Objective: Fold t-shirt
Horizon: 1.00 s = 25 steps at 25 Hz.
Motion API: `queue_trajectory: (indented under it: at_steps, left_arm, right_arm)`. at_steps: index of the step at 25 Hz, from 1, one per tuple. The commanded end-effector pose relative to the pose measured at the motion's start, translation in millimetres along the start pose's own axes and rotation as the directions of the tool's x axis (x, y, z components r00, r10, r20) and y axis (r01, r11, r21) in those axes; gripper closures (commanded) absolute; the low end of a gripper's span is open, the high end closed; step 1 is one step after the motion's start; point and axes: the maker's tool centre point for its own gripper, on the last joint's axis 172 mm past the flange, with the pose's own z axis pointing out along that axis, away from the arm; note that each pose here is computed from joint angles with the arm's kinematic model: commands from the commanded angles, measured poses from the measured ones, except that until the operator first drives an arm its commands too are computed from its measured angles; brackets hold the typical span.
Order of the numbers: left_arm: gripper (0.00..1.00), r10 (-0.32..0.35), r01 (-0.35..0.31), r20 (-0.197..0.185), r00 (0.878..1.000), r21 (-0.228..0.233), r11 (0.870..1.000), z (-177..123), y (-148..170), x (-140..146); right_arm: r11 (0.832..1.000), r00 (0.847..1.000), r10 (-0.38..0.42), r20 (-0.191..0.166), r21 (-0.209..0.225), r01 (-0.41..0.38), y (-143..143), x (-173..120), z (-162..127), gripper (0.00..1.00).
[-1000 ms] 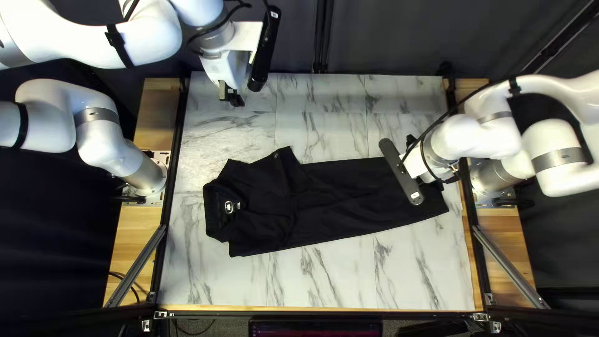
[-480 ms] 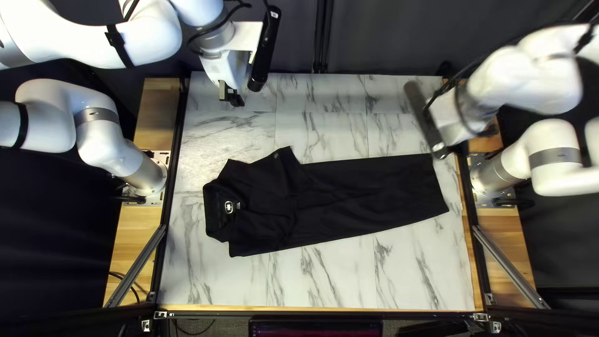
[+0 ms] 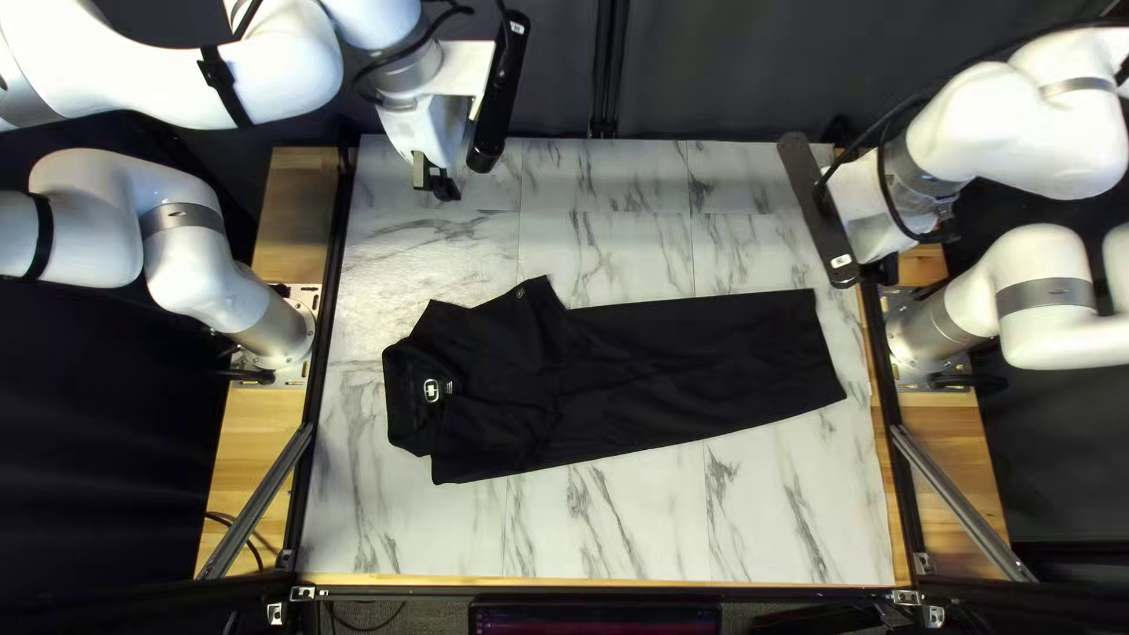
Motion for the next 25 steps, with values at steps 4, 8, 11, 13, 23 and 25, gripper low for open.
queue_trajectory:
  at_steps: [4,8,11,13,23,25]
  left_arm:
    - [0.0,-0.006,0.005,-0.004,1.0,-0.031,0.999,38,15,10]
    - [0.0,-0.014,0.014,0.009,1.0,-0.062,0.998,92,56,17]
    - [0.0,-0.032,0.036,0.051,0.998,-0.063,0.997,132,93,11]
    - [0.0,-0.049,0.055,0.087,0.995,-0.057,0.997,154,115,-2]
    - [0.0,-0.198,0.2,0.183,0.963,0.008,0.98,229,157,-49]
    - [0.0,-0.228,0.23,0.198,0.953,0.012,0.973,238,153,-55]
  right_arm:
    - [1.0,1.0,0.0,0.0,0.0,0.0,0,0,0,0.0]
    - [1.0,1.0,0.0,0.0,0.0,0.0,0,0,0,0.0]
    - [1.0,1.0,0.0,0.0,0.0,0.0,0,0,0,0.0]
    - [1.0,1.0,0.0,0.0,0.0,0.0,0,0,0,0.0]
    - [1.0,1.0,0.0,0.0,0.0,0.0,0,0,0,0.0]
    - [1.0,1.0,0.0,0.0,0.0,0.0,0,0,0,0.0]
